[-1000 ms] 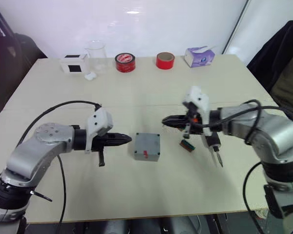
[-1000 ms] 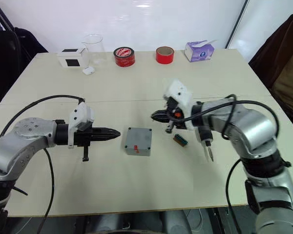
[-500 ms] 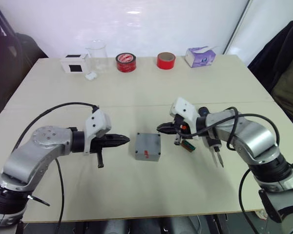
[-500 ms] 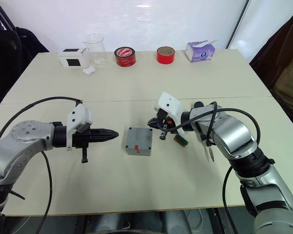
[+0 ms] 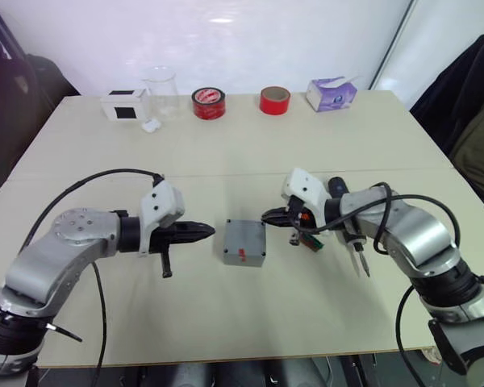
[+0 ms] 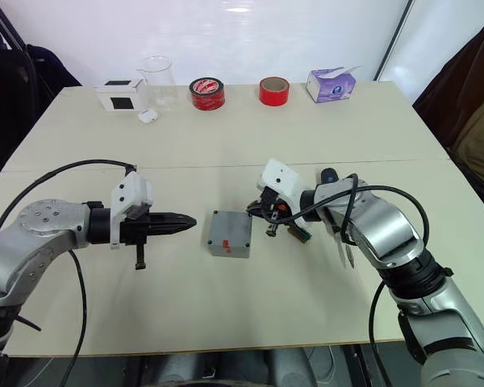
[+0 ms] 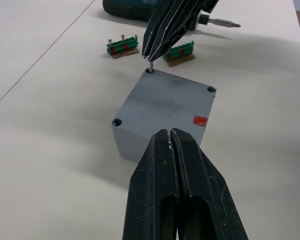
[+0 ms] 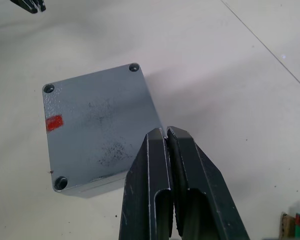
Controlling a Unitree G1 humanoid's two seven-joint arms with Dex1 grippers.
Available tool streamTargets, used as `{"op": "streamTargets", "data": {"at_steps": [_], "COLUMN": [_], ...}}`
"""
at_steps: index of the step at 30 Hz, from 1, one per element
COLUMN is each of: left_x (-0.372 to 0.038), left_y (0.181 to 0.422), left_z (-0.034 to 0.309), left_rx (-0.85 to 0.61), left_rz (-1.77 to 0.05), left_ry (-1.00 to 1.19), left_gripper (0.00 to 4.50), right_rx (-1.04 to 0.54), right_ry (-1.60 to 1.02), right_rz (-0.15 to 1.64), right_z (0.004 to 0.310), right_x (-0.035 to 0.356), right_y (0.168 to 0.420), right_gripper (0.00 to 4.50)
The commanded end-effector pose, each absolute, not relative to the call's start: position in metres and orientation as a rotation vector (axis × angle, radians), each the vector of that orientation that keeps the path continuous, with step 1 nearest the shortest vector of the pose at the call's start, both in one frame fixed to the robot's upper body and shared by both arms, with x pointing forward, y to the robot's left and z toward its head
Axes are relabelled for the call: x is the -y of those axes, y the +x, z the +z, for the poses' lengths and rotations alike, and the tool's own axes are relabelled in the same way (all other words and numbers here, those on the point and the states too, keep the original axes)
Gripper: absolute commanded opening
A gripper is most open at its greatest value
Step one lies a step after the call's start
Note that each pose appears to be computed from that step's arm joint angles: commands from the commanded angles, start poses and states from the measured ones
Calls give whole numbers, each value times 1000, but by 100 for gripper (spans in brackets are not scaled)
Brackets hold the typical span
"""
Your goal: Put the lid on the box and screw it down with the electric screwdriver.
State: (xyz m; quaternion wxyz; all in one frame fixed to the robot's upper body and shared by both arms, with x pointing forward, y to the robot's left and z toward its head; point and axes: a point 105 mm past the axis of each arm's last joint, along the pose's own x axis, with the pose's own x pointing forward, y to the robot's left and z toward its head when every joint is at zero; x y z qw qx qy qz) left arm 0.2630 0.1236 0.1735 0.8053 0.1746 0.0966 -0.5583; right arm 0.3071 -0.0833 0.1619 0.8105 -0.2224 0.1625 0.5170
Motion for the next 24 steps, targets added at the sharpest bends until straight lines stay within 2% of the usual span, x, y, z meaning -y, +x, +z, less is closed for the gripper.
{"op": "streamTargets", "data": {"at_steps": [1, 11, 22, 24], "left_x": [-120, -119, -116, -115], "left_y": [259, 258, 258, 258], "left_z": [182, 182, 182, 182], "left_rx": [-173, -176, -172, -170], "left_rz": [-1208, -1209, -1215, -1218], "left_ry": [396, 393, 387, 385], "left_gripper": [0, 0, 0, 0], "right_rx": [-314, -320, -388, -389], "right_ry": [-484, -479, -480, -479], "right_rz": [1098, 1105, 1139, 1139], "right_z": [168, 163, 142, 142], "right_x": [84, 80, 78, 79], "right_y": [309, 310, 303, 303], "right_gripper": [7, 7, 7, 59]}}
